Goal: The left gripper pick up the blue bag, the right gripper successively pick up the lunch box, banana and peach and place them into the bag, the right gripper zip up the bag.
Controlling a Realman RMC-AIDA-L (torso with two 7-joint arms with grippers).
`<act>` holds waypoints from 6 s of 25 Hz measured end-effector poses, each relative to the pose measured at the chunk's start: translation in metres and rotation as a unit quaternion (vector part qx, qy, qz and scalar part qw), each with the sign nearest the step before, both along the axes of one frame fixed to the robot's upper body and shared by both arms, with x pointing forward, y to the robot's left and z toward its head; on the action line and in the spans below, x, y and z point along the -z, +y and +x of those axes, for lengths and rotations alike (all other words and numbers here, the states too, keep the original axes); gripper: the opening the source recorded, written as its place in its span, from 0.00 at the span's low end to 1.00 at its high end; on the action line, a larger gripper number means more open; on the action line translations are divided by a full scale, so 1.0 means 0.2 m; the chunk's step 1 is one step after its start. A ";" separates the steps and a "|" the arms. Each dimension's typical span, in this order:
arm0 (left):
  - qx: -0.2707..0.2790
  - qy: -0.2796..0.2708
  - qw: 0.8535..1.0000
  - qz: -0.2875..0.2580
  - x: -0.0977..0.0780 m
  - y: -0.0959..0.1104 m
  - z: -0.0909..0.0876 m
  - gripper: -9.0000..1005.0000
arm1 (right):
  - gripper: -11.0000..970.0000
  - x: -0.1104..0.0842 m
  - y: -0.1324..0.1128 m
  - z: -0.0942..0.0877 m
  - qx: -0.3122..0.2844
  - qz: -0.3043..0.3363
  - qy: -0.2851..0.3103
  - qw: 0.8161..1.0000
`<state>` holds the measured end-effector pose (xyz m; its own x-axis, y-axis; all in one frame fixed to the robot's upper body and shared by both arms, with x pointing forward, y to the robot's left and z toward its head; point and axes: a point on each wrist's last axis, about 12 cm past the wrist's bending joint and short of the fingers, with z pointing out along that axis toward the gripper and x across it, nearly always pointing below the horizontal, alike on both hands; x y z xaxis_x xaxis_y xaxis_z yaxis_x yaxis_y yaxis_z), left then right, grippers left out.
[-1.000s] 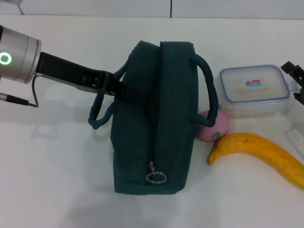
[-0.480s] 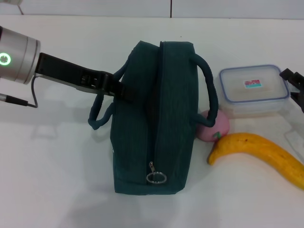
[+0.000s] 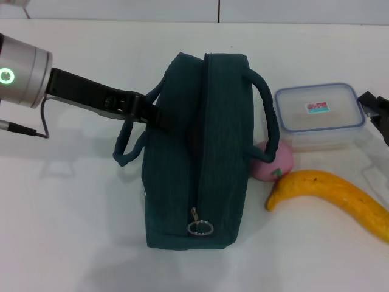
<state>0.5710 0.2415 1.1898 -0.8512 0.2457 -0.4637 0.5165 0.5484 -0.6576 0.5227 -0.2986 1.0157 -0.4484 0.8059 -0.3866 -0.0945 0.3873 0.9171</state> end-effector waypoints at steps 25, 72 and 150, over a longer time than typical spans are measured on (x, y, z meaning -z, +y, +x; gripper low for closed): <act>0.008 -0.014 1.000 -0.018 -0.05 -0.03 0.02 0.06 | 0.11 0.01 0.05 -0.04 0.005 0.202 0.086 0.976; 0.024 -0.022 0.999 -0.023 -0.09 -0.14 0.07 0.06 | 0.11 -0.44 0.34 0.23 -0.157 0.315 -0.085 0.932; -0.001 -0.019 1.000 -0.025 -0.03 -0.06 0.04 0.06 | 0.30 -0.89 -0.01 -0.06 -0.438 -0.228 -0.340 0.800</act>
<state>0.5788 0.2291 1.1964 -0.8333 0.2206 -0.5070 0.5408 0.5162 -0.6641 0.5109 -0.3002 1.1930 -0.3252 0.0032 -0.9456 -0.9302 0.1786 0.3205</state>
